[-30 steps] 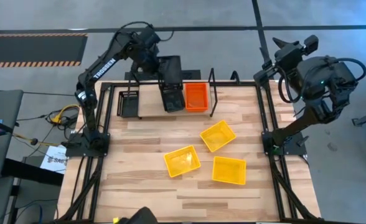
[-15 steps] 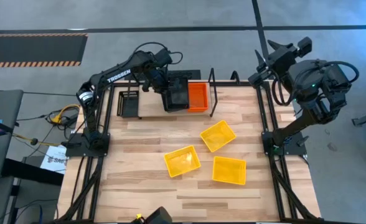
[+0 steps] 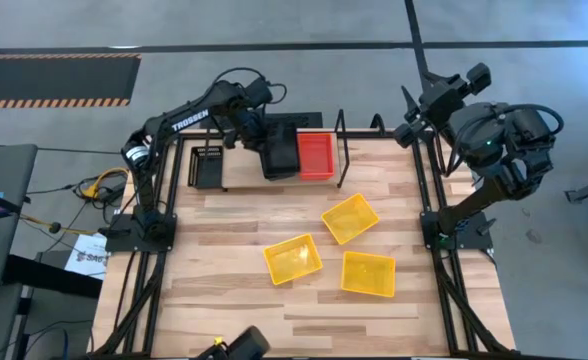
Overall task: Stack baskets on shelf by color
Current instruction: Stack the bottom black bin on top of the black bin on the shelf
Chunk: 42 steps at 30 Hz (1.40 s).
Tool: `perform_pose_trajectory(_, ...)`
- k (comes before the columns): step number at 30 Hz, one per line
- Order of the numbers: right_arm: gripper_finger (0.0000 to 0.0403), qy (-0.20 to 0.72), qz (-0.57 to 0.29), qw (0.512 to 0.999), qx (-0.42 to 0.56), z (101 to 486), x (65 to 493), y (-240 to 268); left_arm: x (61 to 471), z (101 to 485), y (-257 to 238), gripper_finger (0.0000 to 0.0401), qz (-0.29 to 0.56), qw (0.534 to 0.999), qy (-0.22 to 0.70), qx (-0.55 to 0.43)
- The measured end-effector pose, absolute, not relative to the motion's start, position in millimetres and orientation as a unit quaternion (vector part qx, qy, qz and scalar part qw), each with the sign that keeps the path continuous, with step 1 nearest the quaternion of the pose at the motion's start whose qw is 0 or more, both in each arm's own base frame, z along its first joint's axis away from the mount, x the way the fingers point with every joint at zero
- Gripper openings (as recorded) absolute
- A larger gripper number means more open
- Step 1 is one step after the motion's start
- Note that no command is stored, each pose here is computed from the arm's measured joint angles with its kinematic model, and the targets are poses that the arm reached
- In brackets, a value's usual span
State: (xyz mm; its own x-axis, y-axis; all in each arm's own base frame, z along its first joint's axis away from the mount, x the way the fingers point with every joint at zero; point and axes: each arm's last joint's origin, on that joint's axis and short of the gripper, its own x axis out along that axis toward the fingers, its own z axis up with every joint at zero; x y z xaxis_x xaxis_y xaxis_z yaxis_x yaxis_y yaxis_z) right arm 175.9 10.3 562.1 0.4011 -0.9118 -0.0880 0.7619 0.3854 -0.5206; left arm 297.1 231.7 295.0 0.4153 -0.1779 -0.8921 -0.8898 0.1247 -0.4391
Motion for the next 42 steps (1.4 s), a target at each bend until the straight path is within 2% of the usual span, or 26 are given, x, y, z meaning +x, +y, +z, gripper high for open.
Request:
perform_pose_trajectory(18,0.0223,0.192,-0.514,0.809,-0.209,559.2,174.5,10.0,285.1,293.6,241.6,0.0000,0.306,0.592,0.457,-0.590)
perform_pose_trajectory(27,0.0223,0.192,-0.515,0.809,-0.208,558.9,174.3,10.0,288.8,252.4,240.6,0.0000,0.273,0.576,0.448,-0.627)
perform_pose_trajectory(42,0.0223,0.196,-0.514,0.808,-0.211,556.8,179.9,11.2,284.0,237.1,239.9,0.0000,0.278,0.560,0.454,-0.635)
